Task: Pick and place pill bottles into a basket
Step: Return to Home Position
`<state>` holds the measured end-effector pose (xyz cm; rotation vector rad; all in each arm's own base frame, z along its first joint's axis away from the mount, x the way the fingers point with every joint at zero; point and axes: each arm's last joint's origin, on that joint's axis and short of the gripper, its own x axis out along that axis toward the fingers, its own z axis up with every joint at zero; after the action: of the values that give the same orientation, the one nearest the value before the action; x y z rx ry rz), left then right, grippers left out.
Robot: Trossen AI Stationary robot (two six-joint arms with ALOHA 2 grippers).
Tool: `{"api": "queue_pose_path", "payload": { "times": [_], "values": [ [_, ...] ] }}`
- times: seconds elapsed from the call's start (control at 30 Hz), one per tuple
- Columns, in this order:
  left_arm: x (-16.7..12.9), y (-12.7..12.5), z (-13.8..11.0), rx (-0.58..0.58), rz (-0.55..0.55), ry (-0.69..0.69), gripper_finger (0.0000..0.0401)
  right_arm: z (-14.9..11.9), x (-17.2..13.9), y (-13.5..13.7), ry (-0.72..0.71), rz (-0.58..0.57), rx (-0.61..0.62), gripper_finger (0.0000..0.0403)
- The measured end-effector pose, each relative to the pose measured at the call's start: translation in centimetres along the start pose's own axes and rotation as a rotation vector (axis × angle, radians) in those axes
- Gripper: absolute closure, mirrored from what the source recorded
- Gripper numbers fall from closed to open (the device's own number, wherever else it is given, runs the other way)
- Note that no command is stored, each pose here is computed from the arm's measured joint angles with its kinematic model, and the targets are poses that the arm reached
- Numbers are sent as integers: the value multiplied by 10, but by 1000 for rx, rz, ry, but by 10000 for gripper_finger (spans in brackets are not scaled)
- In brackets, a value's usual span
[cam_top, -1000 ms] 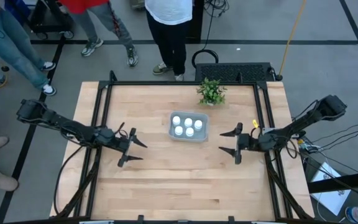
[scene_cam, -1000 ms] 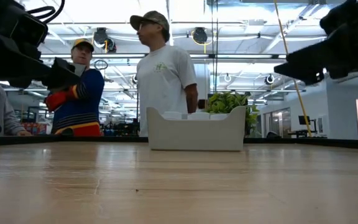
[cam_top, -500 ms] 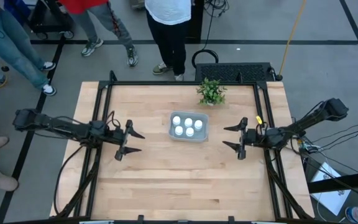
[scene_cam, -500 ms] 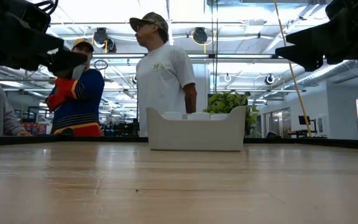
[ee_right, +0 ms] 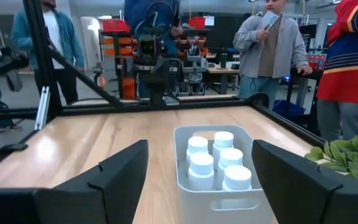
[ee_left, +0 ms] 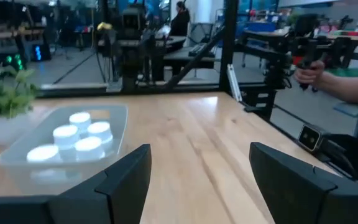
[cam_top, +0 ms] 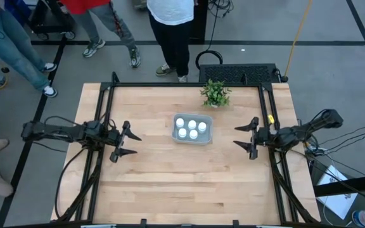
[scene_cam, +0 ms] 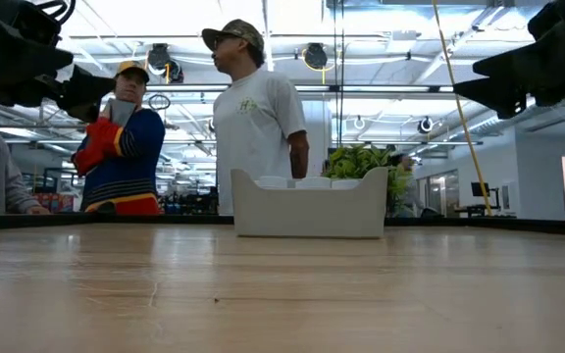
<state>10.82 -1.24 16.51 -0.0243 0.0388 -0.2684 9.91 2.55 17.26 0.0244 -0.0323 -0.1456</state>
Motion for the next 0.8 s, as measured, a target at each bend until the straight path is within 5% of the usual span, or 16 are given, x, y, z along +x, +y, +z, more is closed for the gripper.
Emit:
{"api": "queue_pose_path", "payload": {
  "times": [0.47,0.8],
  "values": [
    [-12,-1,6,23,-69,-77,119,0,-7,-3,-5,66,-8,120],
    [-13,6,5,4,-18,-54,117,-1,-7,-2,4,103,-49,120]
  ]
}}
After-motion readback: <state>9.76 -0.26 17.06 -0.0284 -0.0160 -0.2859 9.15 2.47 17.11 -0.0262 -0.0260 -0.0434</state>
